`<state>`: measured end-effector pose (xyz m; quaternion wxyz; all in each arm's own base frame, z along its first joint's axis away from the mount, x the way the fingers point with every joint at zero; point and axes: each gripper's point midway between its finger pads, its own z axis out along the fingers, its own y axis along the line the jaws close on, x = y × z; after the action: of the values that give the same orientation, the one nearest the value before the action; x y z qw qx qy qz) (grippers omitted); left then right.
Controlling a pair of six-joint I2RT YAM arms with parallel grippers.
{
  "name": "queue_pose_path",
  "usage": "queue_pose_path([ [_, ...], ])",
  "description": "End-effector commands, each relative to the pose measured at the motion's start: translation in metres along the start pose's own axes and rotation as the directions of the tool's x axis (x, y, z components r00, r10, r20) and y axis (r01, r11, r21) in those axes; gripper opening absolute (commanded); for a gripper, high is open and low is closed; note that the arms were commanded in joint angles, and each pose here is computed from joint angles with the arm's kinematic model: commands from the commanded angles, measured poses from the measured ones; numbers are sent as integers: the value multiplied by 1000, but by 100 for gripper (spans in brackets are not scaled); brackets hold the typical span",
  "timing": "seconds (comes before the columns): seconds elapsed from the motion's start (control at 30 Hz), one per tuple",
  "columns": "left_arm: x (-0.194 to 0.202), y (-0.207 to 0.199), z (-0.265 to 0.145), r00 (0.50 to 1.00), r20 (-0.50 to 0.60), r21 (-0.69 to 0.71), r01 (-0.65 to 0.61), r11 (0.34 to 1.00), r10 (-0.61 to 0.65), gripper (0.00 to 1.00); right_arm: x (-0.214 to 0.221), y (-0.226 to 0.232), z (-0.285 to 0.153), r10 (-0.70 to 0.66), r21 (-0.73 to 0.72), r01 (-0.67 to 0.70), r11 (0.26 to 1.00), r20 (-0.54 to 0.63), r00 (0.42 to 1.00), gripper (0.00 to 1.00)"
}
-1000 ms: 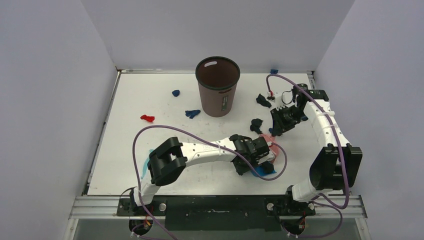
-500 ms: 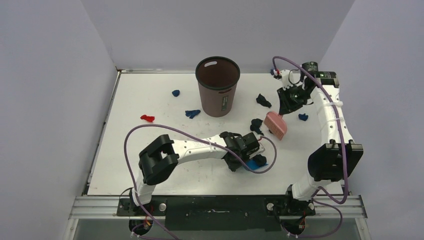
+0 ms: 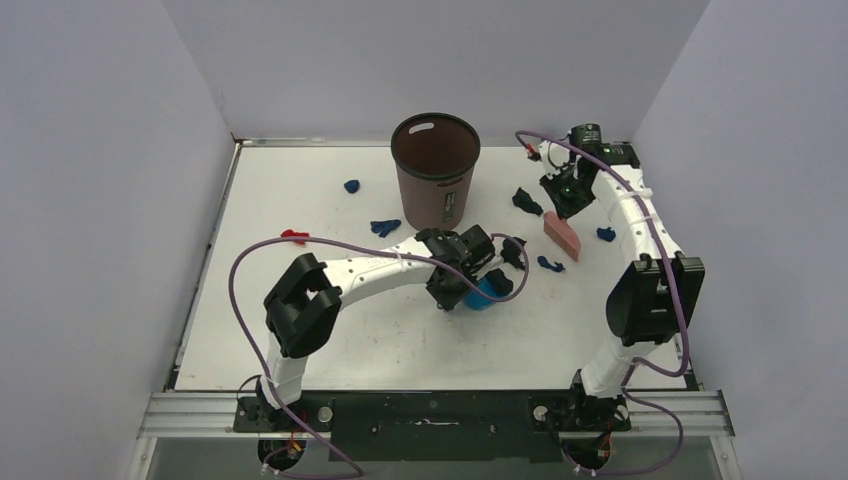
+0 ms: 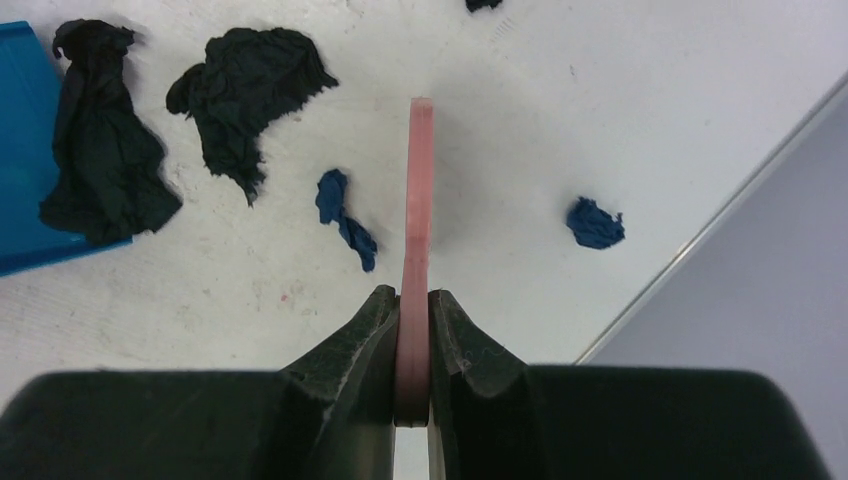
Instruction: Sweep away the paper scraps from the table
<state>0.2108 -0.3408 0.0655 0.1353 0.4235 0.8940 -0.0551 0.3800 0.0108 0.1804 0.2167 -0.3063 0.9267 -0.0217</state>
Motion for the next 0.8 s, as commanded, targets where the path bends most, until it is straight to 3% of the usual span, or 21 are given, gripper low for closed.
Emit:
queue_pose_path([
  [0.0, -21, 4, -16, 999, 24, 34, -34, 999, 33, 0, -27, 10, 17, -6, 18, 5, 1000, 58, 998, 5],
  [0.17, -28, 7, -7, 998, 9, 46, -56, 997, 56, 0, -44, 56, 38, -50, -49, 53, 997, 68, 996, 5],
  [0.4, -43, 13, 5, 997, 24, 35, -67, 997, 67, 0, -45, 133, 37, -101, -270, 116, 956, 69, 992, 5],
  [0.77, -57, 9, 2, 985, 166, 5, -58, 998, 56, 0, -40, 150, -17, -58, -397, 101, 912, 117, 991, 5],
])
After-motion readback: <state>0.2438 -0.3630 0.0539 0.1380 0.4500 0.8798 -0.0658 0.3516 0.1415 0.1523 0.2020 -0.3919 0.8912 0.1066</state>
